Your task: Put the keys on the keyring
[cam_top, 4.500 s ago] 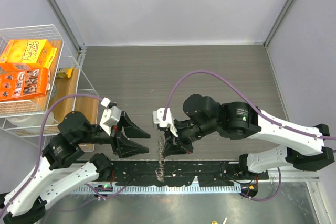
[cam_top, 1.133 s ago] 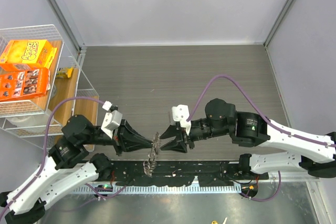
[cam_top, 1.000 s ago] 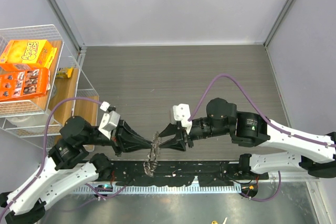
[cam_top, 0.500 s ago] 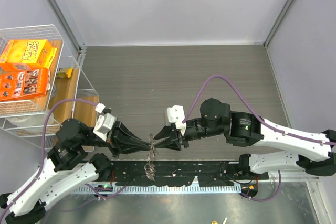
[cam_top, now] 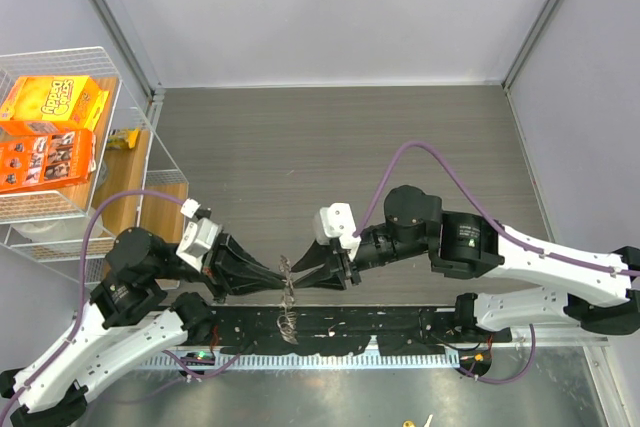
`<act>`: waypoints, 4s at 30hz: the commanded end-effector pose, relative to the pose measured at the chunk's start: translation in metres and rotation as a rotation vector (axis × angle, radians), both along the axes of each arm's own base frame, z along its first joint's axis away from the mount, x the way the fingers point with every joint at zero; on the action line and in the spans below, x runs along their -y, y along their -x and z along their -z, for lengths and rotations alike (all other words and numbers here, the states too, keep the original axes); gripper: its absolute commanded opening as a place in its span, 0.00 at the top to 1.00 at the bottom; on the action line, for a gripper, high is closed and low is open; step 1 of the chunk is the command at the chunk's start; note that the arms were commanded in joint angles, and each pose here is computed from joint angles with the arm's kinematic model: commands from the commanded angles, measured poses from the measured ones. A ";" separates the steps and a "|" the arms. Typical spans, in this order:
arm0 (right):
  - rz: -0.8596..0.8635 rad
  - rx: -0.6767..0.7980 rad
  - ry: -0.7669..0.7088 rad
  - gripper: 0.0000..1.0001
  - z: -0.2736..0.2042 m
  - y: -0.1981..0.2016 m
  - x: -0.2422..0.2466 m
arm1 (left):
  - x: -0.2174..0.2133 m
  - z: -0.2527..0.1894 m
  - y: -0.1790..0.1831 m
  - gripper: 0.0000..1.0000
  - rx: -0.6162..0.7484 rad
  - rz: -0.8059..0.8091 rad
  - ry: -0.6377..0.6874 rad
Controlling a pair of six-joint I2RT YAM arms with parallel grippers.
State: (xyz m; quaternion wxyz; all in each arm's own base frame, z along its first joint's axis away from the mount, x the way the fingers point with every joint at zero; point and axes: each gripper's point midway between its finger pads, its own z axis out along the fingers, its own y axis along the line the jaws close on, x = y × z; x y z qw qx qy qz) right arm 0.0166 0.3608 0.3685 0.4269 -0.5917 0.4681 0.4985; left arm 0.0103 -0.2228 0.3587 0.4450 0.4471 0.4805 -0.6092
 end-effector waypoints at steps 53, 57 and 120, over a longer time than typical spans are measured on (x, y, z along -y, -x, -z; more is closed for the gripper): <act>-0.104 -0.029 -0.057 0.93 0.000 0.024 -0.015 | -0.015 -0.046 0.012 1.00 0.108 -0.006 0.221; -0.072 -0.031 -0.062 0.77 -0.003 0.018 -0.016 | -0.016 -0.048 0.013 1.00 0.108 -0.005 0.228; 0.246 0.102 -0.208 0.75 -0.037 -0.009 -0.020 | -0.021 -0.061 -0.015 1.00 0.003 -0.160 0.407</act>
